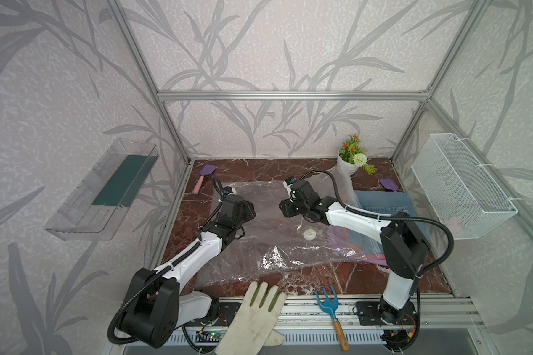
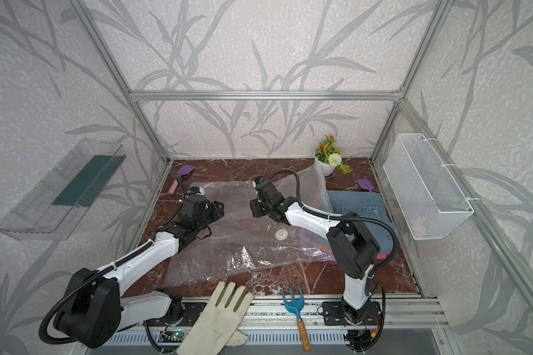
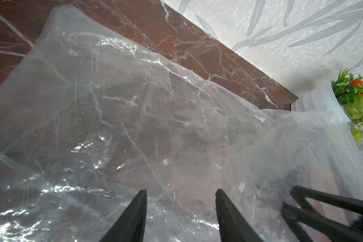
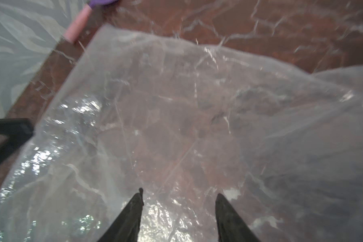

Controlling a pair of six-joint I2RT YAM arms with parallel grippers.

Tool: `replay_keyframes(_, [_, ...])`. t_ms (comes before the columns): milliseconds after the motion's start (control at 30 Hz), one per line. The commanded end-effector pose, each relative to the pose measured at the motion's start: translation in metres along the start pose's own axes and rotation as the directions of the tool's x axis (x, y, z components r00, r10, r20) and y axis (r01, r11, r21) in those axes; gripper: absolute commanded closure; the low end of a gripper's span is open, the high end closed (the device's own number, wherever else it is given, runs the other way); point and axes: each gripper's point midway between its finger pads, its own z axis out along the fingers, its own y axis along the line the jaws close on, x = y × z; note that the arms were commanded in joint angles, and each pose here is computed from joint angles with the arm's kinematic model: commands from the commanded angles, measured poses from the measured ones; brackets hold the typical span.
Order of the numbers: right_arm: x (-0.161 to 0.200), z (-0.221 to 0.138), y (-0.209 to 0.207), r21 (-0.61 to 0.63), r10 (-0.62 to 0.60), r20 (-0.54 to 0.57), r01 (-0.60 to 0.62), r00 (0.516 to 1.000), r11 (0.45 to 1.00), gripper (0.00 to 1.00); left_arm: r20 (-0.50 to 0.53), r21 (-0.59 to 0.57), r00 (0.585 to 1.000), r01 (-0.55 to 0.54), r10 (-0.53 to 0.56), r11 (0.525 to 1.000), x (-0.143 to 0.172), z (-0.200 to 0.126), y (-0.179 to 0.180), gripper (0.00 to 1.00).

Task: Take the trousers out of the vacuum bag
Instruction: Adjust the vacuum bag at the center of the board.

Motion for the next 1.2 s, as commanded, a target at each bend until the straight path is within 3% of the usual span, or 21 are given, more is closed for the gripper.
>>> replay_keyframes(0, [-0.012,0.008,0.005,-0.021,0.037,0.034,-0.036,0.999,0.999,0.44,-0.075,-0.077,0.997,0.012,-0.017,0.997,0.028,0.005,0.024,0.46])
replay_keyframes(333, [0.028,0.03,-0.029,0.041,0.104,-0.02,-0.103,0.994,0.994,0.45,-0.181,-0.229,0.982,0.02,-0.063,0.973,0.073,0.024,0.07,0.46])
replay_keyframes(567, [0.036,0.036,-0.04,0.044,0.117,-0.03,-0.116,0.993,0.992,0.45,-0.229,-0.296,0.967,0.041,-0.112,0.954,0.088,0.037,0.089,0.46])
replay_keyframes(833, [0.01,-0.02,0.006,-0.146,0.028,0.073,-0.018,0.997,0.989,0.45,-0.251,-0.331,0.959,0.044,-0.133,0.943,0.091,0.051,0.099,0.47])
replay_keyframes(1000, [0.03,-0.049,0.047,-0.224,-0.068,0.068,0.081,0.995,0.971,0.44,-0.257,-0.34,0.957,0.037,-0.131,0.94,0.088,0.058,0.1,0.47])
replay_keyframes(1167, [0.073,-0.052,0.071,-0.265,-0.135,0.01,0.133,0.991,0.955,0.44,-0.27,-0.338,0.953,0.041,-0.139,0.94,0.089,0.064,0.1,0.47])
